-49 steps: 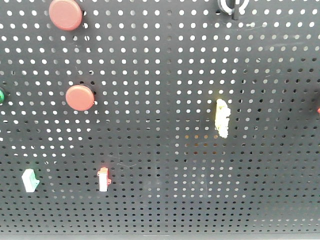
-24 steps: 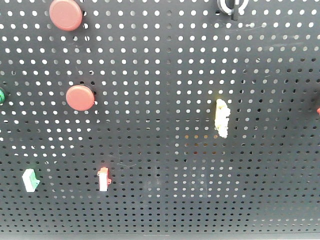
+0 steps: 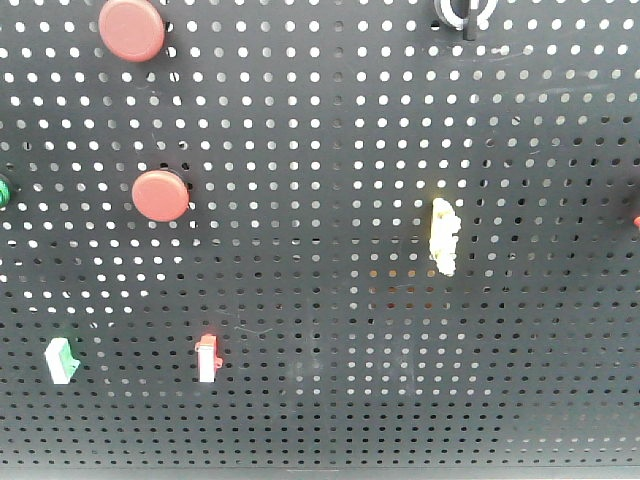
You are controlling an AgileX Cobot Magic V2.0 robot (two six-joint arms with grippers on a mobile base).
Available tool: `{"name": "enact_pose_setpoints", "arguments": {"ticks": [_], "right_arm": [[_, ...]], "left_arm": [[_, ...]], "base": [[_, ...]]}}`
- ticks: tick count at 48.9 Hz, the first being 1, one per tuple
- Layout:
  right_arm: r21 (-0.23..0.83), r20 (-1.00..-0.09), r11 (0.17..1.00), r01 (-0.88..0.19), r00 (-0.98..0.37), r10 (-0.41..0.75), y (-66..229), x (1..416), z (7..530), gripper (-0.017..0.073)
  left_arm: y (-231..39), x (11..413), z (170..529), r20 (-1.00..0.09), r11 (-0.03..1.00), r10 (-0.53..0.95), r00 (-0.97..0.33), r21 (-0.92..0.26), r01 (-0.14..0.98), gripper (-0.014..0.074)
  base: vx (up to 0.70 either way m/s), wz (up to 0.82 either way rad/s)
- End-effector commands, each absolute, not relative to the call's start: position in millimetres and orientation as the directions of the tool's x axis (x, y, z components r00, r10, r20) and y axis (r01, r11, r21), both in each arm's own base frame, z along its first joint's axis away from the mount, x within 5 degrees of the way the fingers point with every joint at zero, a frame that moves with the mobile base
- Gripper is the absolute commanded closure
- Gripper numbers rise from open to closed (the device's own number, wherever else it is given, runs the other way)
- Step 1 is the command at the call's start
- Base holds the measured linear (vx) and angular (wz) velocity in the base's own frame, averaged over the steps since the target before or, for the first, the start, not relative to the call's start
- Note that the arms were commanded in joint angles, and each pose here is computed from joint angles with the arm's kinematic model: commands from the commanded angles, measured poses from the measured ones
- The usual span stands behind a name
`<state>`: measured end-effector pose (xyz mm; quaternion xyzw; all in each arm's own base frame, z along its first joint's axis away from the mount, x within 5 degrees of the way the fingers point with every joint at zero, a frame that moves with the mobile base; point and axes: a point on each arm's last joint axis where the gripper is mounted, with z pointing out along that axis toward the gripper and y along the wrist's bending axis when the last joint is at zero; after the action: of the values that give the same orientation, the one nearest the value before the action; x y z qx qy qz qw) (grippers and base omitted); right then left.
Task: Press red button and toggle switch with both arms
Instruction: 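Raise the left gripper toward the upper red push button, then press the red push button with the left gripper tips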
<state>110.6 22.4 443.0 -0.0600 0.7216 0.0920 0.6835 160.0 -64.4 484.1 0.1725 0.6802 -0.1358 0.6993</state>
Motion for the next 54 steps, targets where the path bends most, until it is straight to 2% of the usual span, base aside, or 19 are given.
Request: {"name": "enact_pose_setpoints", "arguments": {"ticks": [1, 10, 18, 29, 54], "right_arm": [[0.058, -0.998, 0.977, -0.204, 0.009, 0.061, 21.8, 115.1, 456.1, 0.0562], [0.056, -0.998, 0.977, -0.203, -0.017, 0.054, 22.5, 120.0, 453.1, 0.0562], [0.051, -0.999, 0.978, -0.201, -0.016, 0.049, 22.3, 120.0, 453.2, 0.0562], [0.05, -0.999, 0.978, -0.201, -0.016, 0.047, 22.2, 120.1, 453.2, 0.0562], [0.047, -0.999, 0.979, -0.198, -0.006, 0.047, 22.0, 120.1, 454.0, 0.0562]], "left_arm": [[-78.7, 164.8, 514.8, -0.989, 0.875, -0.016, 0.15, 0.059, 0.481, 0.0591], [-91.7, 179.2, 543.2, -0.981, 0.857, -0.037, 0.189, 0.066, 0.511, 0.0591], [-99.2, 193.3, 554.7, -0.982, 0.85, -0.031, 0.187, 0.073, 0.522, 0.0591], [-108.2, 208.4, 549.3, -0.993, 0.834, -0.035, 0.115, 0.034, 0.55, 0.0591], [-113.1, 223.0, 545.0, -0.992, 0.841, -0.064, 0.113, 0.008, 0.541, 0.0591]], "base": [[0.0, 0.0], [0.0, 0.0], [0.0, 0.0], [0.0, 0.0], [0.0, 0.0]]}}
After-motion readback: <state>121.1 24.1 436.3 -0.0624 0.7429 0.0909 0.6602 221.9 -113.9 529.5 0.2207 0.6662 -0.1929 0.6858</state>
